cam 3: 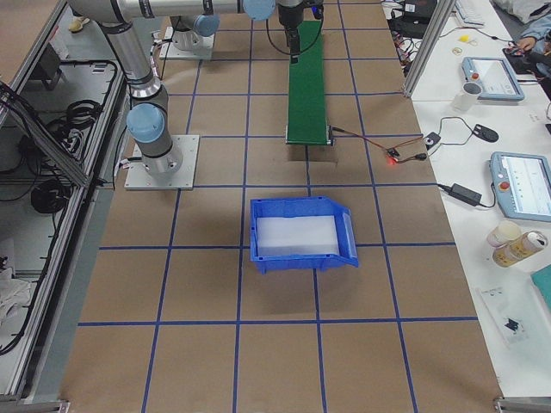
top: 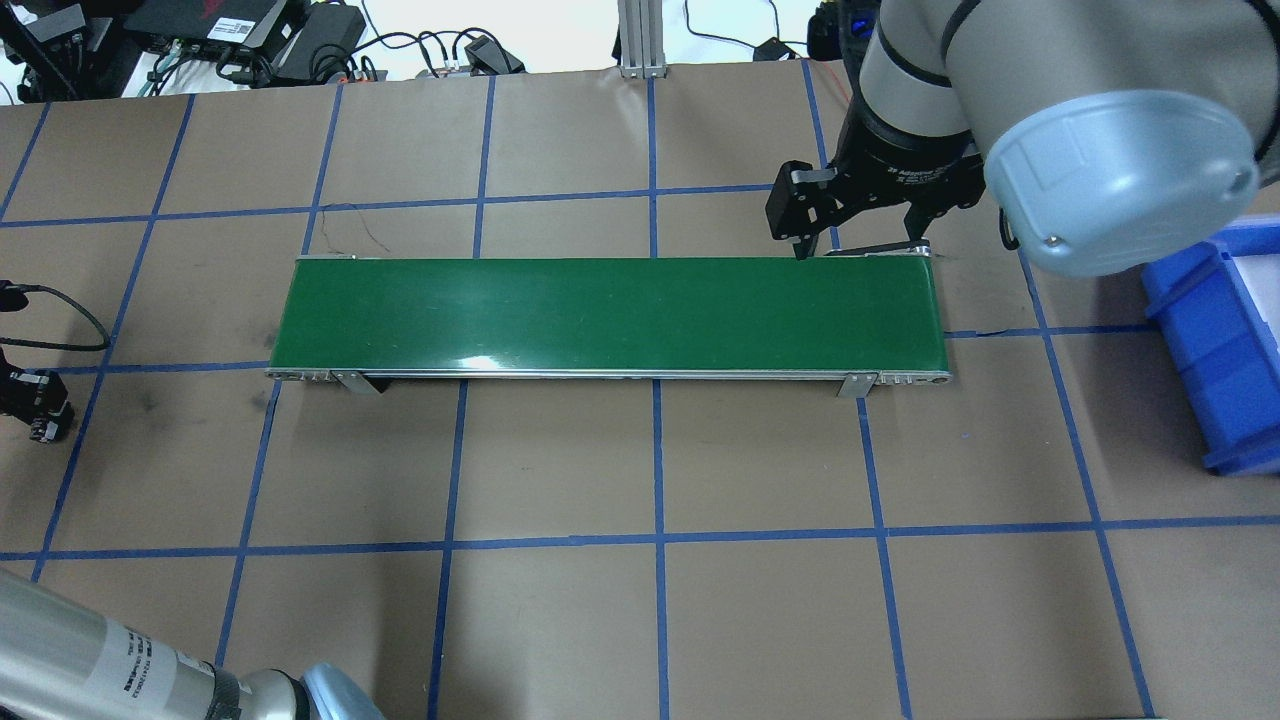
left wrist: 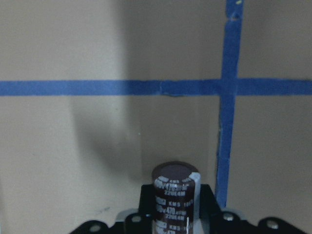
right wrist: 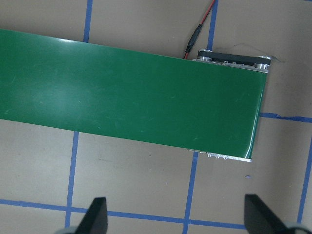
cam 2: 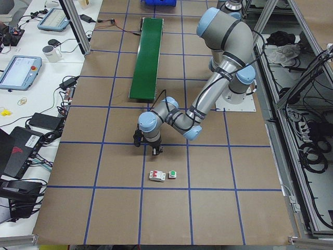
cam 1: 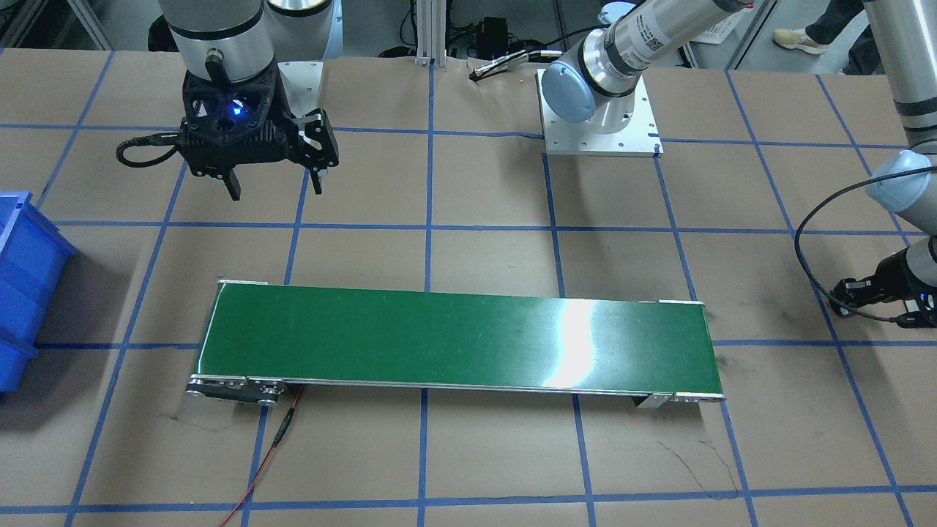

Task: Move capacitor from left to right
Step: 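Grasp the brown capacitor with the left gripper and lift it, then carry the capacitor over the conveyor and release it onto the belt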

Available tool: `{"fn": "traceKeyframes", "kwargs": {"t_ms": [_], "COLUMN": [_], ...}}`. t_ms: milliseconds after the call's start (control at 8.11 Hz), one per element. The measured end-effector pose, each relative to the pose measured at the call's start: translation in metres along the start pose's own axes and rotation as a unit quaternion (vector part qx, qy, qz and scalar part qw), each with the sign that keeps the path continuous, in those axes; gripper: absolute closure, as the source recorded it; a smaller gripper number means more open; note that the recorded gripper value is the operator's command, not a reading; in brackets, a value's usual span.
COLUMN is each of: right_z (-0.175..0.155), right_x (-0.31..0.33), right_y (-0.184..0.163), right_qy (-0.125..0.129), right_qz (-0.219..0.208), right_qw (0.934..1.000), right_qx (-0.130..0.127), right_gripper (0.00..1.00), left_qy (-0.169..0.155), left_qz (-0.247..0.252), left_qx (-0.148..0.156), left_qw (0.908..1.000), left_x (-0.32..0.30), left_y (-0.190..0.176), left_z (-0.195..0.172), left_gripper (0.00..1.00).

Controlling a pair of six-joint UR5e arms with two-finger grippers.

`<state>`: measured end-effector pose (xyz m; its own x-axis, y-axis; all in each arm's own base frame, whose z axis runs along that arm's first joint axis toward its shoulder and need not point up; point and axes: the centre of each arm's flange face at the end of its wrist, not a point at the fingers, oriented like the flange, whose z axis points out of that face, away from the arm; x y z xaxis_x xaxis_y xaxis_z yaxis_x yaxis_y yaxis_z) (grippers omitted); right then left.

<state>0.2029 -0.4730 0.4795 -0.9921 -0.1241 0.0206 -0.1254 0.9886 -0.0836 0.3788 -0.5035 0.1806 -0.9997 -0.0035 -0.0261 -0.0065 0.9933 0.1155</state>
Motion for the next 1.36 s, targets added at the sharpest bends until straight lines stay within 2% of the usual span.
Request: {"fn": "traceKeyframes", "kwargs": {"t_ms": [247,493,740,863,1110,1356], "right_z": [0.0,0.0,0.0,0.0,0.0,0.0], "right_x": [0.0,0.0,0.0,0.0,0.0,0.0], "right_y": [0.0,0.0,0.0,0.0,0.0,-0.001], "right_qy": [0.0,0.0,0.0,0.0,0.0,0.0], "right_qz": [0.001,0.001,0.001,0.0,0.0,0.0], "right_qw": [1.0,1.0,1.0,1.0,1.0,1.0], "right_qx": [0.0,0.001,0.001,0.001,0.001,0.0], "right_gripper": [0.0,0.0,0.0,0.0,0.0,0.0], "left_qy": [-0.009,-0.011,-0.002,-0.001,0.001,0.009], "left_qz": [0.015,0.029,0.068,0.089,0.107,0.113], "left_qx": [-0.006,-0.003,0.038,0.057,0.072,0.063], "left_qw": [0.9998,0.9995,0.997,0.9944,0.9916,0.9916], "left_x": [0.0,0.019,0.095,0.146,0.249,0.321], "left_y": [0.005,0.01,-0.005,-0.021,-0.049,-0.064], "left_z": [-0.013,-0.061,-0.129,-0.152,-0.17,-0.159], "left_gripper": [1.0,1.0,1.0,1.0,1.0,1.0]}}
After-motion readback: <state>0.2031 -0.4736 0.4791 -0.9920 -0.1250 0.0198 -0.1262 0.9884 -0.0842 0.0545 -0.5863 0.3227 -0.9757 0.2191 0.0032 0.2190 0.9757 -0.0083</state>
